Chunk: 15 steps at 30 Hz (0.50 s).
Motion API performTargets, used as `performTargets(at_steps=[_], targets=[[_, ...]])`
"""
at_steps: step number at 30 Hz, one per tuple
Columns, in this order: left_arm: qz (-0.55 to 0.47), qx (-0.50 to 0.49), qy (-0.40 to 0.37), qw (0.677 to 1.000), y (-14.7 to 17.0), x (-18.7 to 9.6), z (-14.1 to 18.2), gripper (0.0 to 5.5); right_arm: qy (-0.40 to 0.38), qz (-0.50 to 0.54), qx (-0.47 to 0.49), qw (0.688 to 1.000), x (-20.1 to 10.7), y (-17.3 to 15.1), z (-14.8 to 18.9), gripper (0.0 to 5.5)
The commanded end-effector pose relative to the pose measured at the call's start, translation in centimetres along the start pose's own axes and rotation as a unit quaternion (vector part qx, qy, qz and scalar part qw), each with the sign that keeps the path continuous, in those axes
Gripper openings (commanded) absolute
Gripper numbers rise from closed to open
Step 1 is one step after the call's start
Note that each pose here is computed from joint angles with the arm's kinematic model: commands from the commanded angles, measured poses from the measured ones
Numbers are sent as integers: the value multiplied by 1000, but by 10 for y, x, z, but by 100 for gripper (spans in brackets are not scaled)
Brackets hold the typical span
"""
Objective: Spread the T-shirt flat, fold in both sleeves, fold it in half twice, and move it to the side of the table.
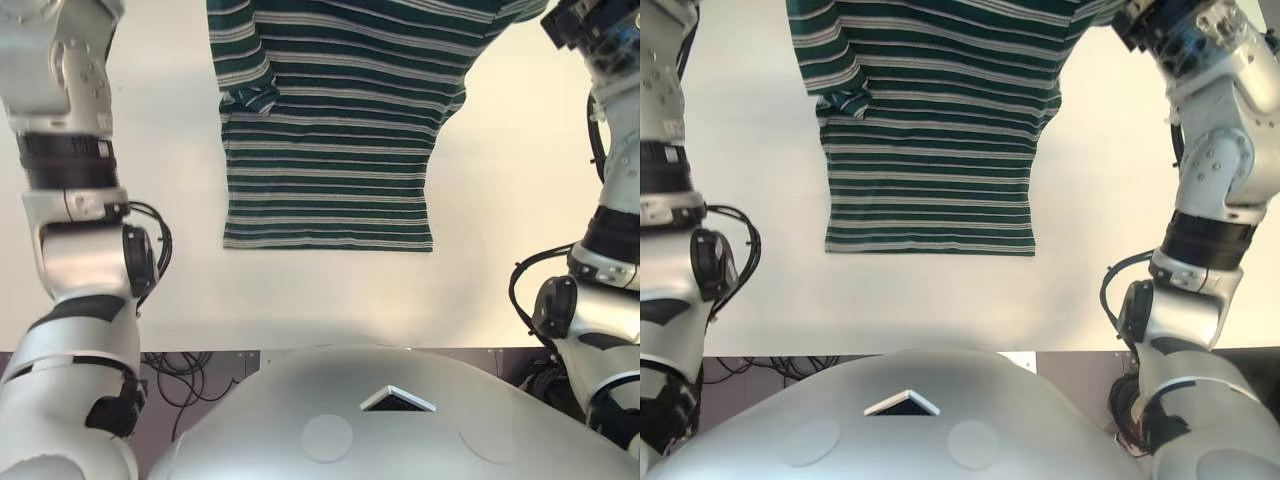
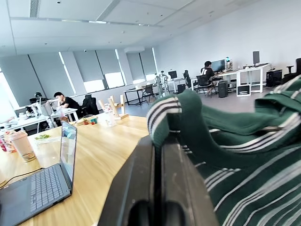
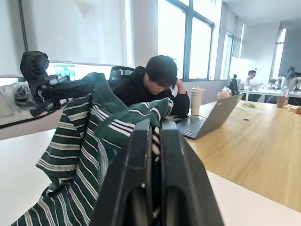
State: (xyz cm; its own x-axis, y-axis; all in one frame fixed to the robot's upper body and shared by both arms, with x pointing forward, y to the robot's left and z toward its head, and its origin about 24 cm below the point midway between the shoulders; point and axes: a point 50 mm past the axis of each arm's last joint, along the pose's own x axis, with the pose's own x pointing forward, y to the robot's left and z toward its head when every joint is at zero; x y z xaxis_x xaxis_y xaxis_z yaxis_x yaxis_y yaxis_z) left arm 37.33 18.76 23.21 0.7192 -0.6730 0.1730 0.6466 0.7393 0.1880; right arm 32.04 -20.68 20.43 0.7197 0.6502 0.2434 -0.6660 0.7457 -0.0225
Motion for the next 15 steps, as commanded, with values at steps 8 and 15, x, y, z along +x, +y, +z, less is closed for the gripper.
performTargets(at_steps=[8,15], targets=[[71,76,13,995,27,60,68,0,20,-89,-101,991,73,-57,48,0],[55,111,-26,992,24,65,104,0,-14,-121,-167,978,79,-66,84,0]])
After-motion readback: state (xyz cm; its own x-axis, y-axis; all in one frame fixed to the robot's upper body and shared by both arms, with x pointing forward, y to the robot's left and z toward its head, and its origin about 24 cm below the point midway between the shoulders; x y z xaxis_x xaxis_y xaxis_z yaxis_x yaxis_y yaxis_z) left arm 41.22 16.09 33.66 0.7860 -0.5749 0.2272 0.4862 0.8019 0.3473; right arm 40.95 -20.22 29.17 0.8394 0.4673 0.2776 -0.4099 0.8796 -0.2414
